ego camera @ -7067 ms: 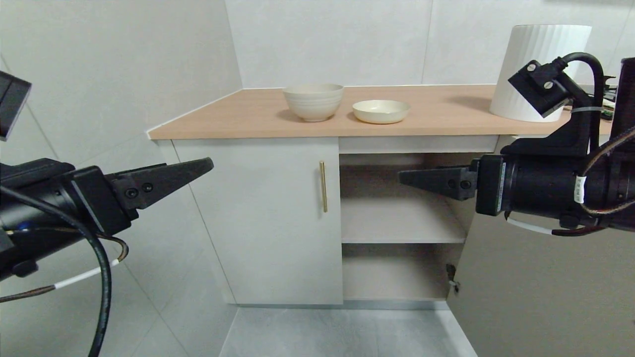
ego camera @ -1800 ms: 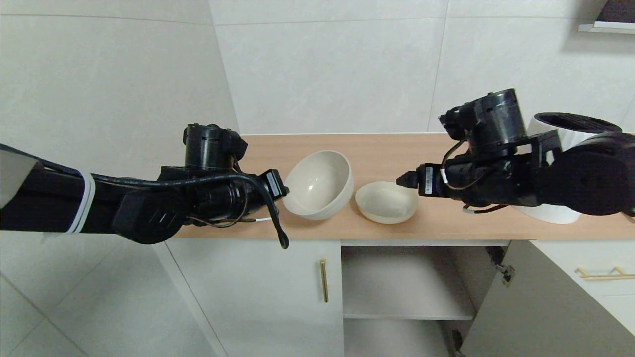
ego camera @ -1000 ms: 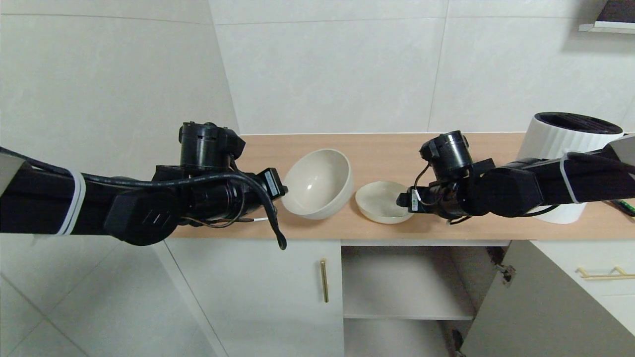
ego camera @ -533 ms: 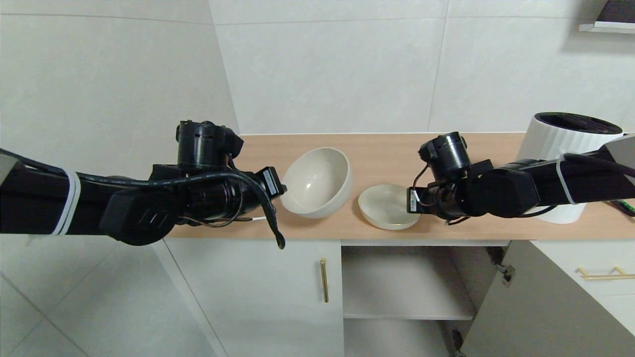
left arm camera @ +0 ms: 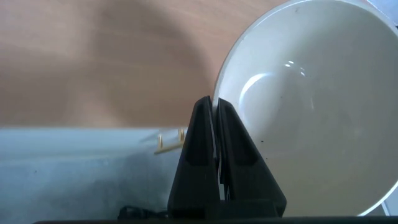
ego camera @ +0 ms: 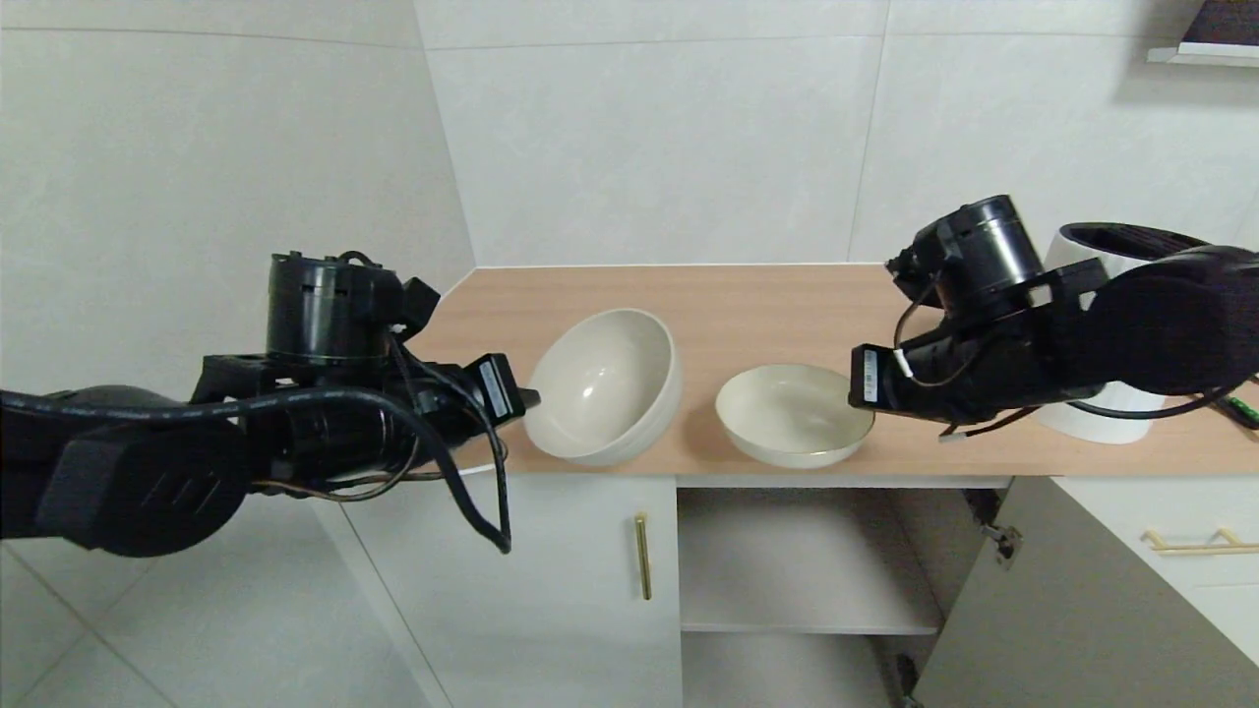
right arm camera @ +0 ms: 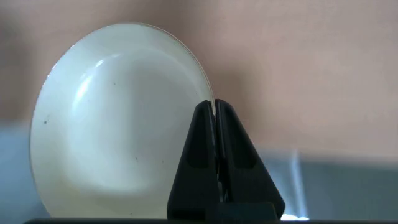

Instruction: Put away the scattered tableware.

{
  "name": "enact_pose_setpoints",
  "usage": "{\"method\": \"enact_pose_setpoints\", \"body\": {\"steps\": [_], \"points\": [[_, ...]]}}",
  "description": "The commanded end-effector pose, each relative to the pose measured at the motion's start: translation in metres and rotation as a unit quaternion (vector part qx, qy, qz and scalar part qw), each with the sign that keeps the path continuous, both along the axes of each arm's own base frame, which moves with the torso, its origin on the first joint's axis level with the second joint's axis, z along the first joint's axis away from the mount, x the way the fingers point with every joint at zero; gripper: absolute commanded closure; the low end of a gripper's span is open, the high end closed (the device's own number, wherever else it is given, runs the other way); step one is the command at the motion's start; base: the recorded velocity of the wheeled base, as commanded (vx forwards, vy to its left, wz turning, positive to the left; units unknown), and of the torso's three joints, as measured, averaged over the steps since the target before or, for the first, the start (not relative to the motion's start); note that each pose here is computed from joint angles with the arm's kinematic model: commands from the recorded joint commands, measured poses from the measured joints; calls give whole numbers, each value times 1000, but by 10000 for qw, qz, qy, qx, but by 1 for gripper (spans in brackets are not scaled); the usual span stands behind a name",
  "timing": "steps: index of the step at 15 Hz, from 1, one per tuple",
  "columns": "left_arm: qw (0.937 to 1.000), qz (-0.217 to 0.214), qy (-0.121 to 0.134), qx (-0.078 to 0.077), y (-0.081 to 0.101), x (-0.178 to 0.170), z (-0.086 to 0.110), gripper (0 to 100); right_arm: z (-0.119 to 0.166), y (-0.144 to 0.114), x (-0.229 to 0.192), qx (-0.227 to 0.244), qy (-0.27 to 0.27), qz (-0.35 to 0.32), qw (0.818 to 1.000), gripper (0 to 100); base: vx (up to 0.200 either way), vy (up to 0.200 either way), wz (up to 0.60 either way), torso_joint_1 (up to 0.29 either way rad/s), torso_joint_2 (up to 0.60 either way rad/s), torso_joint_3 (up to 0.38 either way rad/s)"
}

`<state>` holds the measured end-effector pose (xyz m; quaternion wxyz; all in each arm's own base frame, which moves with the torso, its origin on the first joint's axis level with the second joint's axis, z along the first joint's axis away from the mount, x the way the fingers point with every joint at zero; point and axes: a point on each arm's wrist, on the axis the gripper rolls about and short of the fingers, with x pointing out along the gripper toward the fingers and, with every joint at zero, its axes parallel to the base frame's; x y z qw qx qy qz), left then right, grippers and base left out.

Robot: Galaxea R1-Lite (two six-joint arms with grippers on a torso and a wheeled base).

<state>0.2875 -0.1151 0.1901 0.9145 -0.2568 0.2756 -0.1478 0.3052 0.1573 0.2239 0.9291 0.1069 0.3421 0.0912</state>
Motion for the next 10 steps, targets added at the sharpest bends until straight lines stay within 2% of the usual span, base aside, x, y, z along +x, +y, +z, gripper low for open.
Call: {"method": "enact_pose_setpoints", "body": {"steps": [1,4,6,8,9,10], "points": [[9999,-11,-124,-37,12,-30,9,100,23,-27,-56,321,-2,324,9990,100,0,0,0,0,0,0],[9998,-28,-210,-70,22,-57,14,100,14,-40,-84,353,201,537,9977,100,0,0,0,0,0,0],[9998,-32,-171,-47,25,-63,11,100,14,-46,-98,584,296,866,9941,100,0,0,0,0,0,0],[9998,-100,23,160,26,-68,-4,100,3,-51,-109,571,503,1085,9912,100,0,0,0,0,0,0],[9988,-222,115,428,27,-71,-15,100,-7,-55,-109,340,578,1068,9920,100,0,0,0,0,0,0],[9978,-314,171,565,27,-74,-21,100,-13,-56,-110,232,635,1058,9921,100,0,0,0,0,0,0]]}}
